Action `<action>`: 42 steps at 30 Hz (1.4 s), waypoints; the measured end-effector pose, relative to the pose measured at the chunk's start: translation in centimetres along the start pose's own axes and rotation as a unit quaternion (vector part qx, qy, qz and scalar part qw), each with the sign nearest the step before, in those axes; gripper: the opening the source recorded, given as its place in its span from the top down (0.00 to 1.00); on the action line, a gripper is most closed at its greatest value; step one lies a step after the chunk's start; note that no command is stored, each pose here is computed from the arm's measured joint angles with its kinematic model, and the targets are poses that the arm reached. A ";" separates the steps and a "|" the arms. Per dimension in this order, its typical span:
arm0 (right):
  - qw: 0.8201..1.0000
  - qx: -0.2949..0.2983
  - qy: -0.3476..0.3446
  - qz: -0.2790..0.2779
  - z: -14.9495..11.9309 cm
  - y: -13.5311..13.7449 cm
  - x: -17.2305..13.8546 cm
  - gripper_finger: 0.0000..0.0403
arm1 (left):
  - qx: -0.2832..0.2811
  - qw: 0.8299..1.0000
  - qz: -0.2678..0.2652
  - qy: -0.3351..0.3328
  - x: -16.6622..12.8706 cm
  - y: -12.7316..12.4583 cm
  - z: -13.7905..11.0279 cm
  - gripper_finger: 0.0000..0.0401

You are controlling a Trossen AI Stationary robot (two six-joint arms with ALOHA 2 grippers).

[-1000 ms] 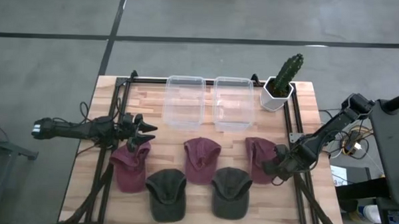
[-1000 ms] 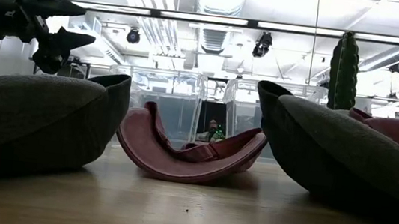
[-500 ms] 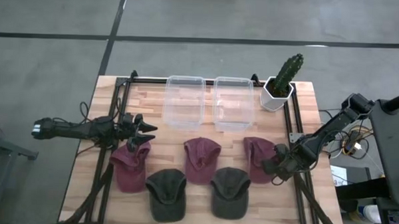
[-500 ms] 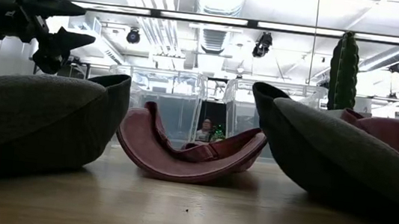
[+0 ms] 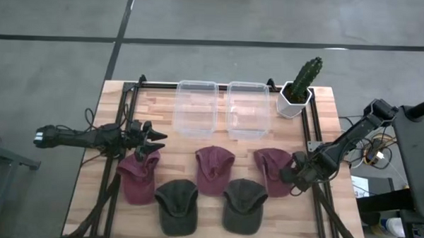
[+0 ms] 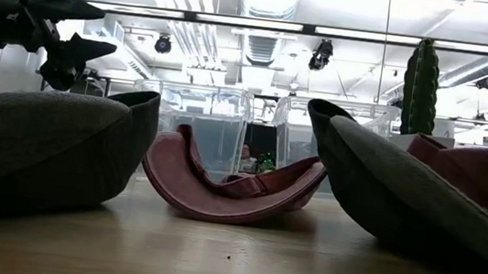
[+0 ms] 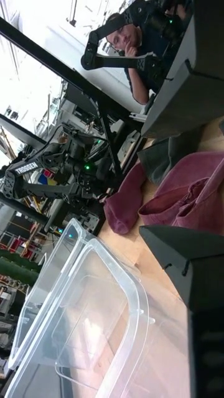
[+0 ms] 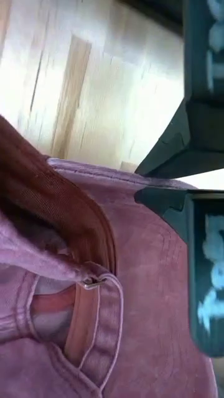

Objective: Pick & Place hat
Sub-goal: Put the right red cap into the left transparent bin

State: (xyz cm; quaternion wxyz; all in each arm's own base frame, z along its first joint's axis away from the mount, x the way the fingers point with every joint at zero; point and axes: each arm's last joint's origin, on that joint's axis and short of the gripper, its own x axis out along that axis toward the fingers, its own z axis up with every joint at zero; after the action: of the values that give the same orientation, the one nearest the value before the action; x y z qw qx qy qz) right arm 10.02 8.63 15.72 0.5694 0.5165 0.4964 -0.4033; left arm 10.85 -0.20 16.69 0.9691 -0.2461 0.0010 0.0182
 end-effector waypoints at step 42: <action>0.984 -0.117 -0.023 0.131 0.2 3.1 -17.1 0.97 | -0.094 0.996 -0.001 -0.002 0.0 0.0 0.0 0.42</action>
State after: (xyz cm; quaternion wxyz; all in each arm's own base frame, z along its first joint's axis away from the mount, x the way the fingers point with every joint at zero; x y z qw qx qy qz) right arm 9.94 7.97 33.11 0.6850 0.4975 0.4548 -0.2764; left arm 10.85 -0.19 16.74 0.9415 -0.3365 -0.0030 0.0177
